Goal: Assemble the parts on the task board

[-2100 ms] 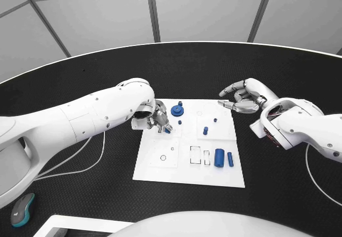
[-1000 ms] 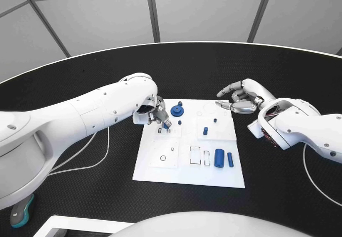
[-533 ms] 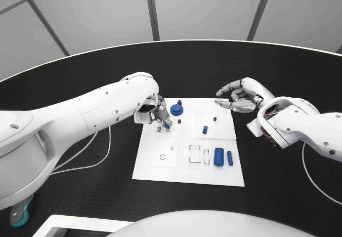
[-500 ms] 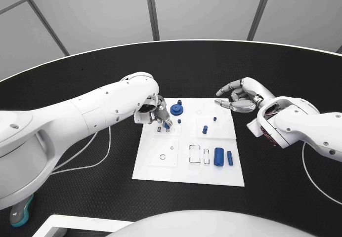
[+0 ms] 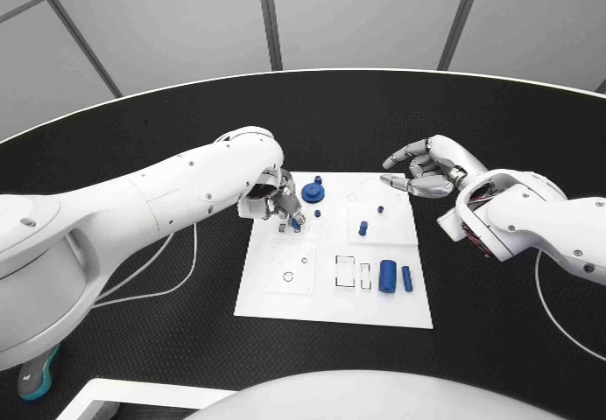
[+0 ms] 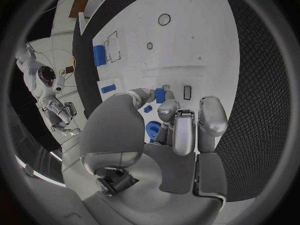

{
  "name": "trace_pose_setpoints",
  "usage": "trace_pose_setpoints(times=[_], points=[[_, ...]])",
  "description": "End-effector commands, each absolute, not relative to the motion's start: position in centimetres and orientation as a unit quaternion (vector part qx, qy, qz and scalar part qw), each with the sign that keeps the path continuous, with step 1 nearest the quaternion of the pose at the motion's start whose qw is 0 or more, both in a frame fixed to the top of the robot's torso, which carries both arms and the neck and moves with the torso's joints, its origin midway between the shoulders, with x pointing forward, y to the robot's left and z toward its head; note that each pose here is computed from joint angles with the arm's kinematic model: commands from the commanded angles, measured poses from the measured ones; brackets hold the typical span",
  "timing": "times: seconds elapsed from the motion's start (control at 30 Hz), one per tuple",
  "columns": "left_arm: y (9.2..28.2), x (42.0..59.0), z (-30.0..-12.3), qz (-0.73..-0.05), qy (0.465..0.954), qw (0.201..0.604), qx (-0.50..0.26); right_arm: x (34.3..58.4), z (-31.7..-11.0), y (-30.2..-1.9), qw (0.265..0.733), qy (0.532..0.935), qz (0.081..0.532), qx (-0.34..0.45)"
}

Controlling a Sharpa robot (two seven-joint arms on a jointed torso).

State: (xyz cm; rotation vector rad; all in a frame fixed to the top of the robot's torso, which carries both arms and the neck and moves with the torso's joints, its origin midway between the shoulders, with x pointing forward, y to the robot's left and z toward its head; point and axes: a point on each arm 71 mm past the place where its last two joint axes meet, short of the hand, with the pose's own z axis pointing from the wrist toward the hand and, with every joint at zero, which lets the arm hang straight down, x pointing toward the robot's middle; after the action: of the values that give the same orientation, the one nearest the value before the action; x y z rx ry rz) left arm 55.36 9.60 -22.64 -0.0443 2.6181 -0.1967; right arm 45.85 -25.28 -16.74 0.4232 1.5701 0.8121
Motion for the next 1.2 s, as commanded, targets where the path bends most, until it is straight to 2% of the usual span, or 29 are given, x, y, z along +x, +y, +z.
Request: trace_pose_setpoints(times=[0.03, 1.2], points=[[9.61, 55.36, -22.68, -0.072, 0.964, 0.255, -0.017, 45.84, -16.74, -25.27, 0.615, 0.681, 0.353, 0.184], [9.67, 55.24, -23.13, -0.069, 0.965, 0.251, -0.017, 45.79, -16.72, -25.22, 0.614, 0.681, 0.353, 0.183]])
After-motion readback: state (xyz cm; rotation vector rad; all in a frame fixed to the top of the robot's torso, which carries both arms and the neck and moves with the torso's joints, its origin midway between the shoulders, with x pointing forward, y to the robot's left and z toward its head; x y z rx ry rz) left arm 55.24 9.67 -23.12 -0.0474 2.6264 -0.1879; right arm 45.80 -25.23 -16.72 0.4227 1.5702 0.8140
